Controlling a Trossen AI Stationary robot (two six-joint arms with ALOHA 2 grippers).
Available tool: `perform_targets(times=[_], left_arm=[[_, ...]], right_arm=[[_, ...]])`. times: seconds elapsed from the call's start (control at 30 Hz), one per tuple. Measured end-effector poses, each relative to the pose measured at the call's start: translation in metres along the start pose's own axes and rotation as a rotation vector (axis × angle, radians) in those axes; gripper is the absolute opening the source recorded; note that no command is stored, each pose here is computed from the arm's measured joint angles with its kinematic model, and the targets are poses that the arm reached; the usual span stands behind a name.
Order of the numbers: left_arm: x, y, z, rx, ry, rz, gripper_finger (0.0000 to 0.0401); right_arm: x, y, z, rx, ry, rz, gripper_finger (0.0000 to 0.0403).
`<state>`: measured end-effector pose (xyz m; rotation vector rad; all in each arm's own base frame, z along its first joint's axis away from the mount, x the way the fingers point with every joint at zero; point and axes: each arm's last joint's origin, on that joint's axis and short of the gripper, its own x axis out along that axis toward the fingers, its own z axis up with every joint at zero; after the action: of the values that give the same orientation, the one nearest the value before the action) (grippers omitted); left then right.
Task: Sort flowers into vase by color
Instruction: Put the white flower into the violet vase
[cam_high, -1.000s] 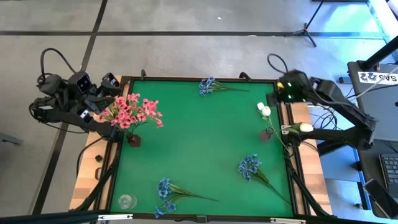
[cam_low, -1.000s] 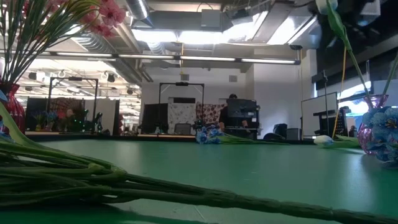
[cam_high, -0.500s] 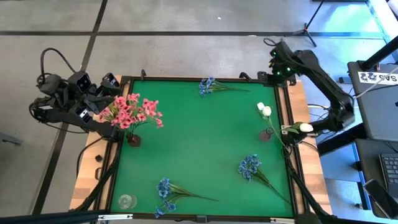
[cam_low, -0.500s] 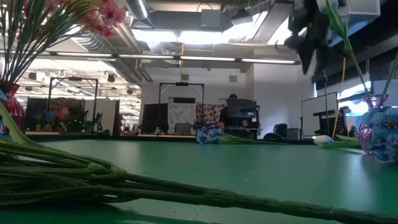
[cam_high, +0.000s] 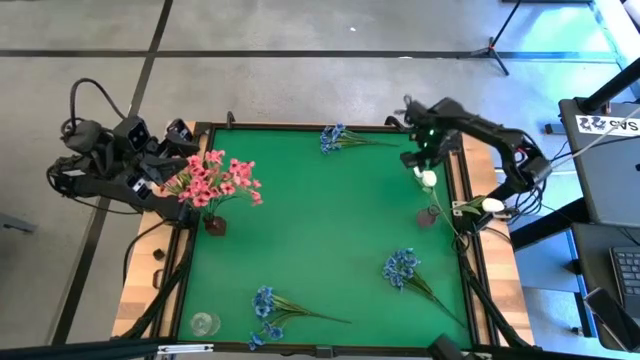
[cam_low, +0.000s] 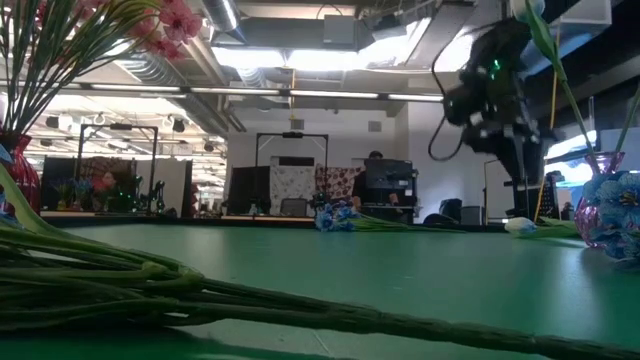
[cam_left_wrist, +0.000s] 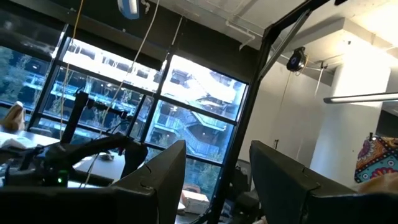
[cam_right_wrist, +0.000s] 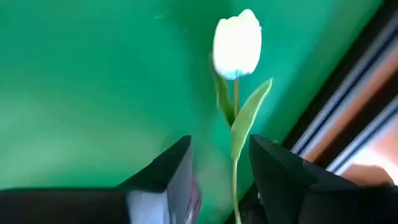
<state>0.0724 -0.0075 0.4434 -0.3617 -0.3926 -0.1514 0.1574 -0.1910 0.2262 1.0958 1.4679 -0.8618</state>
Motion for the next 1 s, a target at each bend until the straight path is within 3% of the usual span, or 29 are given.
perform_targets(times=[0.23,0.37,0.6,0.83,1.0], left_arm=[[0.000,0.000,0.000,0.005,-0.004,0.015,0.0174],[0.000,0.001,0.000,0.005,-0.011,0.027,0.0174],[0.000,0.001,0.001,0.004,-0.014,0.032,0.0174],[0.000,0.001,0.001,0.005,-0.014,0.032,0.0174],[0.000,0.000,0.002,0.005,-0.027,0.029,0.0174]], right_arm=[[0.054,-0.002,-0.002,0.008,0.032,-0.069,0.0224],[0.068,-0.003,0.002,0.004,0.009,-0.071,0.0223],[0.083,-0.002,0.014,-0.012,-0.028,-0.110,0.0149],[0.081,-0.001,0.015,-0.007,-0.043,-0.133,0.0022],[0.057,0.001,0.016,-0.009,-0.149,-0.115,0.0024]])
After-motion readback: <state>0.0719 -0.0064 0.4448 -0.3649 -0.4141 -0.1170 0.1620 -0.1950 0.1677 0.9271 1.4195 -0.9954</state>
